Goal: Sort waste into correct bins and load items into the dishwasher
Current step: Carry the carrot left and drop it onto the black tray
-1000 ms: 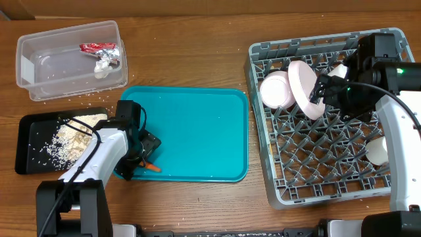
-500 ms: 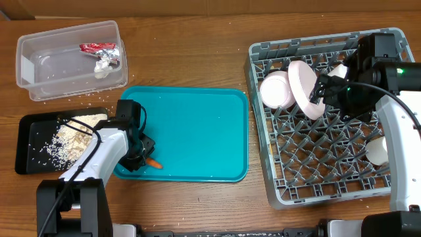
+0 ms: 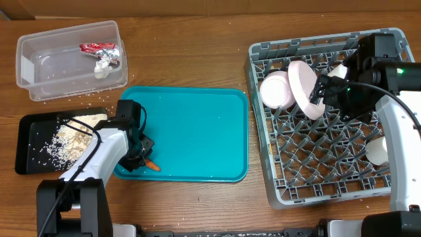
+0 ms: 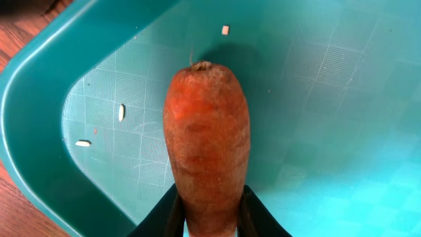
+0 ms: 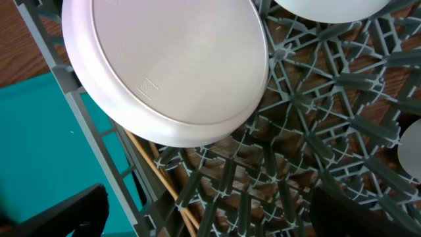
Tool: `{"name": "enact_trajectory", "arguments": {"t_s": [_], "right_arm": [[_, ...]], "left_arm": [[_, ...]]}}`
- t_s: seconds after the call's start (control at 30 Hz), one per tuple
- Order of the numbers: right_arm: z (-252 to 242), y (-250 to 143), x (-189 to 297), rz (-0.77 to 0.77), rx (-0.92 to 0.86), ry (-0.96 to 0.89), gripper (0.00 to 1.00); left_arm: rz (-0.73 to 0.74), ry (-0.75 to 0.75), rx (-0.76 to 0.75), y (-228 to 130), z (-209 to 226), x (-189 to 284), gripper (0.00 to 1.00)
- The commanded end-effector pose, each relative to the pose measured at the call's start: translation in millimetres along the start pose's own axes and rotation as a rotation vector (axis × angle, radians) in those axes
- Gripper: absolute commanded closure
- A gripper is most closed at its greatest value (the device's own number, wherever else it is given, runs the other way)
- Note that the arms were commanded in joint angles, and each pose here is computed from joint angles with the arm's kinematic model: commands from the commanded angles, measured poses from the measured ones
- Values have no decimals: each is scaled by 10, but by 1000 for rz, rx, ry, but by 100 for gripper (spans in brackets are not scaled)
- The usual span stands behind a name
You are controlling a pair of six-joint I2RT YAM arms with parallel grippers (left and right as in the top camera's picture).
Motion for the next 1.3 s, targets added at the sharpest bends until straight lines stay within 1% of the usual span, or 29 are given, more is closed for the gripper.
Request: {"name": "enact_trajectory", "arguments": {"t_s": [0.0,0.1,0.27,0.3,0.4,0.47,0.77,0.93,1.0,1.1,1.27], "right_arm": [[15,-12,126,-41,17,19,0],[15,-12,126,-41,25,19,0],[15,-12,126,-41,25,19,0],[15,-12,126,-41,28,19,0],[15,-13,126,-41,28,19,0],[15,-12,126,-41,28,18,0],[8,-7,126,-47,27,9,0],[13,7,127,-55,29,12,0],[13,8,127,-56,29,12,0],[13,8,127,-56,29,12,0],[13,8,127,-56,29,12,0]], "left_arm": [[-20,17,-49,40,-4,4,96],[-26,12,-81,105,-47,115,96],[-62,11,-107,314,-133,459,96],[-85,6,-106,415,-151,598,96],[-120,0,-83,579,-130,769,96],[-153,-1,-41,759,-36,851,96],[-295,87,219,1348,599,854,96],[-351,83,310,1549,811,799,95],[-354,84,322,1587,840,754,95],[-341,97,332,1673,862,606,92],[-266,143,319,1720,838,268,92]]}}
Point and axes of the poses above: each gripper's point midway between its finger pads, its own x axis back along the fingers, its own z axis along the line the jaws close on, y = z × x, the point moved 9 cm from there along x, back along the fingers, and after that the axes turned 3 degrees about -x, right-handed, at the moved point
